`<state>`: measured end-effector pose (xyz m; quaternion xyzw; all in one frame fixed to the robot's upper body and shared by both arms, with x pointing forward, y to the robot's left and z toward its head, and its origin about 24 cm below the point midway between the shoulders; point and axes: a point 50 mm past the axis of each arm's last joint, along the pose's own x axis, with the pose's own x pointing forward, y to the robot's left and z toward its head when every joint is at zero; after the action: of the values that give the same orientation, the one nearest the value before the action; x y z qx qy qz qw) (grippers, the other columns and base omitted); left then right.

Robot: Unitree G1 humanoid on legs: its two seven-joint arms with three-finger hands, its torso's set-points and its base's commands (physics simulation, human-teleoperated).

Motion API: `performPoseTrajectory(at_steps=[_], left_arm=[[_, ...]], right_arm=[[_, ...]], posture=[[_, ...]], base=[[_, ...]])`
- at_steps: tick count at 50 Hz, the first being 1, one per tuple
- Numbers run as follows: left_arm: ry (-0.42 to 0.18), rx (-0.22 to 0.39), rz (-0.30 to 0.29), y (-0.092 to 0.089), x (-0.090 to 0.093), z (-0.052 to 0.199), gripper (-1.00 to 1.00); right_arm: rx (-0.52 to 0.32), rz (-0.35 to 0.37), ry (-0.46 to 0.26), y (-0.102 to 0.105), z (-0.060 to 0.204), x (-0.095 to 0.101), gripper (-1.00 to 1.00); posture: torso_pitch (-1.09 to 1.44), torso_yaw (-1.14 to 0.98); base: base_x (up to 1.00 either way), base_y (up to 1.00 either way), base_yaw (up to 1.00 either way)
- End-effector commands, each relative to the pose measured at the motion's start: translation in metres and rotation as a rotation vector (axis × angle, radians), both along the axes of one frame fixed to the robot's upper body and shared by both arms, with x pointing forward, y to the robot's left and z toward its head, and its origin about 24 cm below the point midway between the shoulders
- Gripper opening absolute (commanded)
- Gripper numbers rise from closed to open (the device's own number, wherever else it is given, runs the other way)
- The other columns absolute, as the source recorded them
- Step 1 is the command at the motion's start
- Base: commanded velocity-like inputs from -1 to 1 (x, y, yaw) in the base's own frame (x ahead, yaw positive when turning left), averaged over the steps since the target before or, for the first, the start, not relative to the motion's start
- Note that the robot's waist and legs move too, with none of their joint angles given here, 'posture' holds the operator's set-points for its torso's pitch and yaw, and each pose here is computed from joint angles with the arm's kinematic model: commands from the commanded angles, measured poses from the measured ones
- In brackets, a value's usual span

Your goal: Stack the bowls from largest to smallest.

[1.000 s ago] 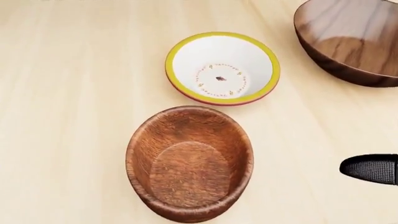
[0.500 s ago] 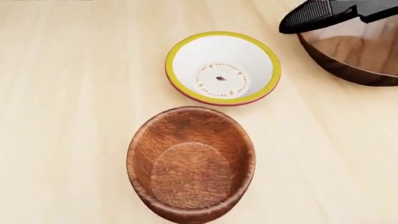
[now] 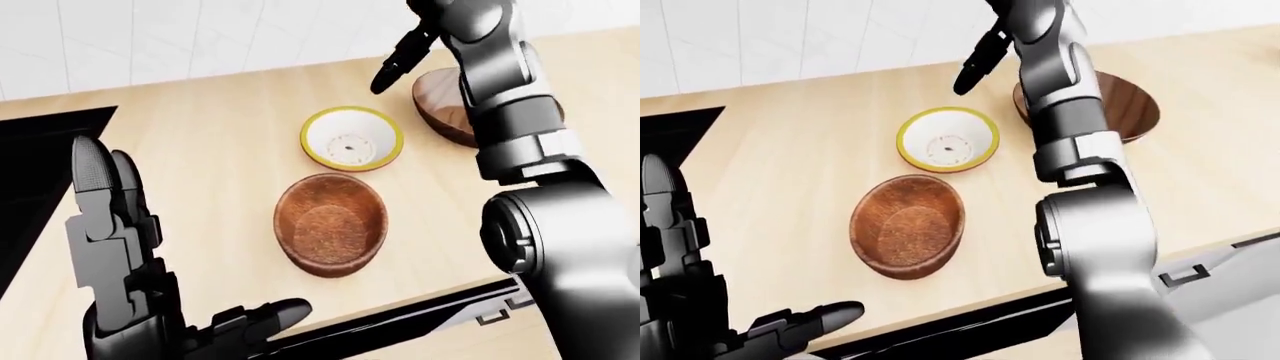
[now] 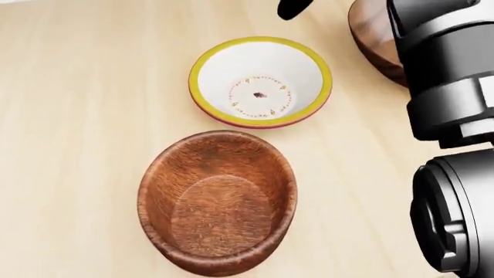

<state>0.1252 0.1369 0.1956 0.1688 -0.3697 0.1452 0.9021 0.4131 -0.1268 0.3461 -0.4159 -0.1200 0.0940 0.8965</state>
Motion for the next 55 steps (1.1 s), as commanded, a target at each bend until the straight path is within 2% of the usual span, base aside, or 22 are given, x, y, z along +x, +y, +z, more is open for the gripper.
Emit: performPoseTrajectory(at_steps=[1,4,6,8,11,15,19,24,32,46,52,55], left_arm=[[-0.058,-0.002,-0.003,0.0,-0.006,0.008,1.0],[-0.057,-0.002,-0.004,0.0,-0.006,0.008,1.0],[-0.056,-0.003,-0.004,0.0,-0.006,0.008,1.0],[-0.056,-0.003,-0.004,0.0,-0.006,0.008,1.0],[-0.056,-0.002,-0.003,0.0,-0.006,0.008,1.0],[-0.055,-0.002,-0.003,0.0,-0.005,0.008,1.0],[-0.055,-0.003,-0.004,0.0,-0.005,0.008,1.0],[-0.055,-0.003,-0.004,0.0,-0.005,0.008,1.0],[-0.053,-0.003,-0.004,0.0,-0.005,0.008,1.0],[-0.052,-0.002,-0.005,0.0,-0.005,0.008,1.0],[-0.05,-0.002,-0.004,0.0,-0.005,0.008,1.0],[-0.051,-0.003,-0.004,0.0,-0.005,0.008,1.0]], right_arm=[[-0.01,0.037,-0.144,0.006,0.035,-0.011,1.0],[-0.128,0.049,-0.121,0.011,0.028,-0.007,1.0],[-0.15,0.066,-0.096,0.013,0.028,-0.007,1.0],[-0.25,0.062,-0.059,0.012,0.025,-0.007,1.0],[-0.339,0.037,-0.051,0.006,0.022,-0.007,1.0],[-0.364,0.04,-0.079,0.0,0.024,-0.01,1.0],[-0.416,0.086,-0.055,-0.002,0.018,-0.015,1.0],[-0.462,0.106,-0.024,-0.003,0.003,-0.017,1.0],[-0.523,0.137,0.009,0.003,-0.034,-0.016,1.0],[-0.567,0.173,0.021,0.007,-0.057,-0.026,1.0],[-0.6,0.236,-0.017,0.017,-0.067,-0.032,1.0],[-0.622,0.258,-0.008,0.021,-0.075,-0.034,1.0]], posture=[[0.0,0.0],[0.0,0.0],[0.0,0.0],[0.0,0.0],[0.0,0.0],[0.0,0.0],[0.0,0.0],[0.0,0.0],[0.0,0.0],[0.0,0.0],[0.0,0.0],[0.0,0.0]], base=[[0.0,0.0,0.0],[0.0,0.0,0.0],[0.0,0.0,0.0],[0.0,0.0,0.0],[0.0,0.0,0.0],[0.0,0.0,0.0],[0.0,0.0,0.0],[0.0,0.0,0.0],[0.0,0.0,0.0],[0.0,0.0,0.0],[0.0,0.0,0.0],[0.0,0.0,0.0]])
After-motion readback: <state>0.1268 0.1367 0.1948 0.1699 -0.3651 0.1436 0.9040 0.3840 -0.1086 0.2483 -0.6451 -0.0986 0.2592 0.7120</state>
